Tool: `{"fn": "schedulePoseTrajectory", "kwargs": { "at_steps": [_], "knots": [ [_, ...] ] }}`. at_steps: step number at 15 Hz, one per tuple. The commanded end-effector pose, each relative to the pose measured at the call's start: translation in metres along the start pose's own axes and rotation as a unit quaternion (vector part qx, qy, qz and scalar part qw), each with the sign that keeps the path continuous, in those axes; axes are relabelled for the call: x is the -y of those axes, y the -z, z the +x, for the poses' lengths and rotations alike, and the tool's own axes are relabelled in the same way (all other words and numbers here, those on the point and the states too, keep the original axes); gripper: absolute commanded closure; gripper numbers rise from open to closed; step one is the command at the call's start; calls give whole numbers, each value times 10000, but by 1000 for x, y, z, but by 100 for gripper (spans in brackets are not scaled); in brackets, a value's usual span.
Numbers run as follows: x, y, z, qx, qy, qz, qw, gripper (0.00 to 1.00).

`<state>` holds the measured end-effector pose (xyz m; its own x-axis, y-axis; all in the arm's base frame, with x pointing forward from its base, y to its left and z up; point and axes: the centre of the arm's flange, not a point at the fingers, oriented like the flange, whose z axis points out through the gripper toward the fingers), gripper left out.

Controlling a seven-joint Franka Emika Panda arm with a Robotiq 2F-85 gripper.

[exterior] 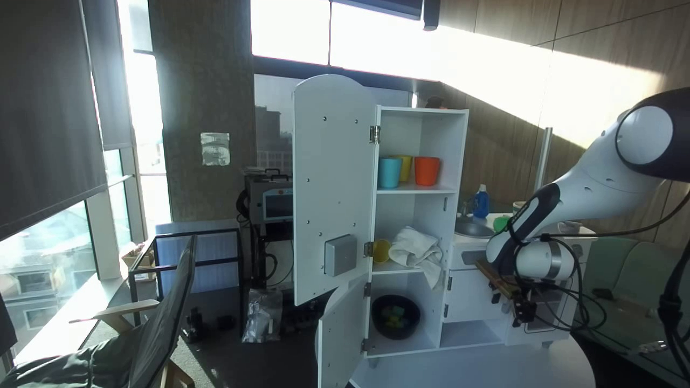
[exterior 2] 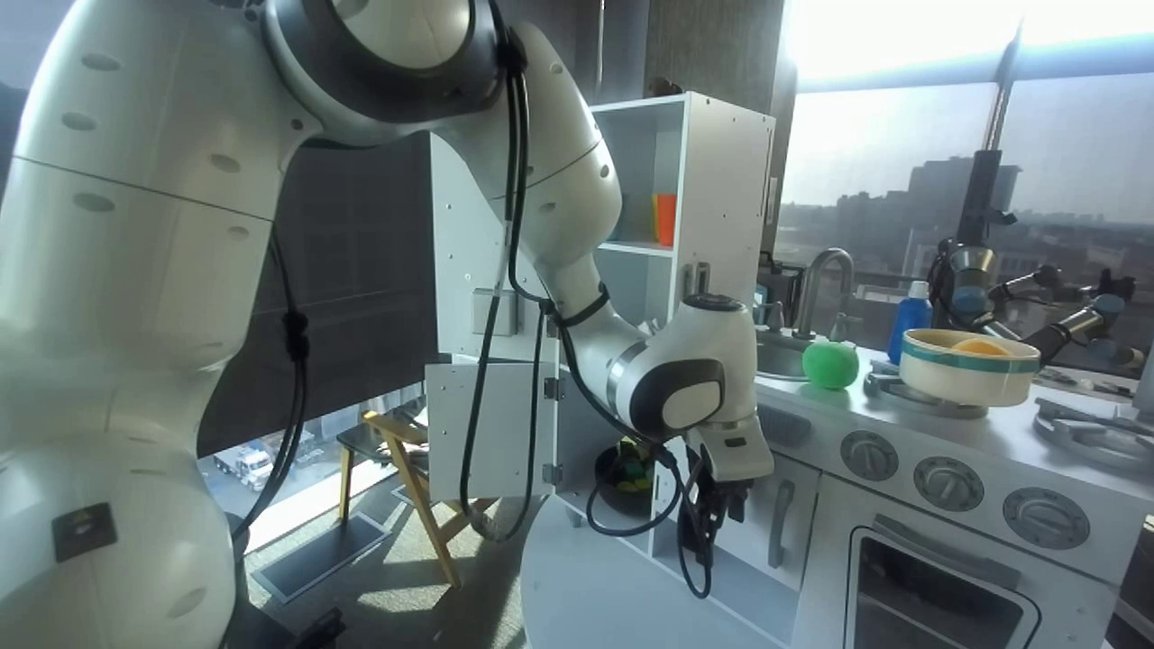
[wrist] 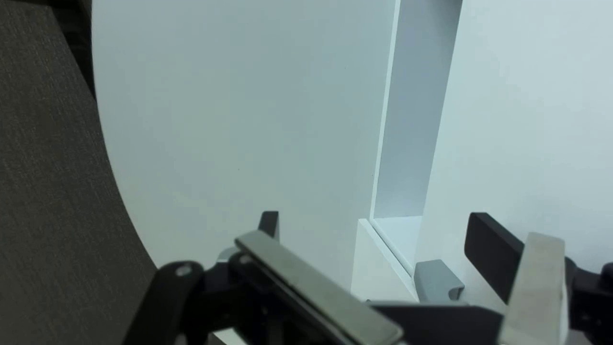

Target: Close all the open cabinet doors

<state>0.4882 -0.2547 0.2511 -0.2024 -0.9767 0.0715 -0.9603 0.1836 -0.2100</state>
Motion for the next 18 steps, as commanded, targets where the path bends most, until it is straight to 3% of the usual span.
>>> {"fn": "schedulePoseTrajectory", "kwargs": {
  "at_steps": [1,3,6,9,13,18],
  "knots": [
    [-11,10,-14,57,271,222,9994,0],
    [-21,16,-34,321,811,-284,9958,0],
    [-43,37,-65,274,1414,-826,9861,0],
    [-62,64,-101,524,2271,-1201,9650,0],
    [-73,97,-163,676,3239,-1704,9282,0],
    [-84,127,-249,674,4495,-1921,8698,0]
  ]
}}
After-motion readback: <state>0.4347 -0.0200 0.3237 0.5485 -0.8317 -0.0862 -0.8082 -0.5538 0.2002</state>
